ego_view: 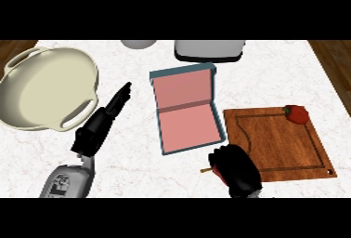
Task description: Pick the pear from the cutting board and place it in the cardboard box
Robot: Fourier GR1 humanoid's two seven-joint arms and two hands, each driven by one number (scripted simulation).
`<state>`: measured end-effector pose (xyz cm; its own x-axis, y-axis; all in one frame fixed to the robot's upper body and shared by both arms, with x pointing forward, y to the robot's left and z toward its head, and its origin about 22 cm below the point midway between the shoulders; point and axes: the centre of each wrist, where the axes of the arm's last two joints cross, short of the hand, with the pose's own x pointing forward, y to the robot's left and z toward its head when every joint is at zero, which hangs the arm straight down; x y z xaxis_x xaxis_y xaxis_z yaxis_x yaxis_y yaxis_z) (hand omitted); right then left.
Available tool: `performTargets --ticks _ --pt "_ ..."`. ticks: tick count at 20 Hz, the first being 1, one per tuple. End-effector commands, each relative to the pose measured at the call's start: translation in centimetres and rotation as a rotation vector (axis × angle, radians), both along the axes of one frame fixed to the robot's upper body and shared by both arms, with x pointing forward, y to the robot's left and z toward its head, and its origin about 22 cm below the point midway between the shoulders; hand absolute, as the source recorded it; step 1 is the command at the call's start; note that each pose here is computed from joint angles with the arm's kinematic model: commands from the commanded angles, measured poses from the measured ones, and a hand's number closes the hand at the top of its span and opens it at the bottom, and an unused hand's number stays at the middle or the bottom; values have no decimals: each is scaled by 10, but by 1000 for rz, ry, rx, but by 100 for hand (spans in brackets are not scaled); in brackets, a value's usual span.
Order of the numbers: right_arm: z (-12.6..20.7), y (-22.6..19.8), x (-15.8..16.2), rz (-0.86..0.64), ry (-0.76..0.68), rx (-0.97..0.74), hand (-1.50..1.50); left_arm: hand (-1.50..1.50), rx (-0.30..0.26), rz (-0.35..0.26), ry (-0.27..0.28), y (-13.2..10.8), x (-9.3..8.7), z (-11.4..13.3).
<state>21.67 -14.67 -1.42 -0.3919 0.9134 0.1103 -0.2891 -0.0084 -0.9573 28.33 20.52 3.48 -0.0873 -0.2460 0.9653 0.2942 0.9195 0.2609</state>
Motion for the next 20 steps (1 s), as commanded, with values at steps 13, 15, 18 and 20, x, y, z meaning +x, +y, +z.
performTargets --ticks 13,15,18,20 --pt "103 108 -113 49 -329 243 150 0 0 -5 7 6 -8 9" --pt "117 101 -113 80 -350 273 150 0 12 20 -7 7 5 10" --pt "114 109 -121 122 -344 355 150 0 5 34 -4 9 -3 -1" --pt "123 104 -115 108 -399 422 150 0 3 26 13 13 -5 -1"
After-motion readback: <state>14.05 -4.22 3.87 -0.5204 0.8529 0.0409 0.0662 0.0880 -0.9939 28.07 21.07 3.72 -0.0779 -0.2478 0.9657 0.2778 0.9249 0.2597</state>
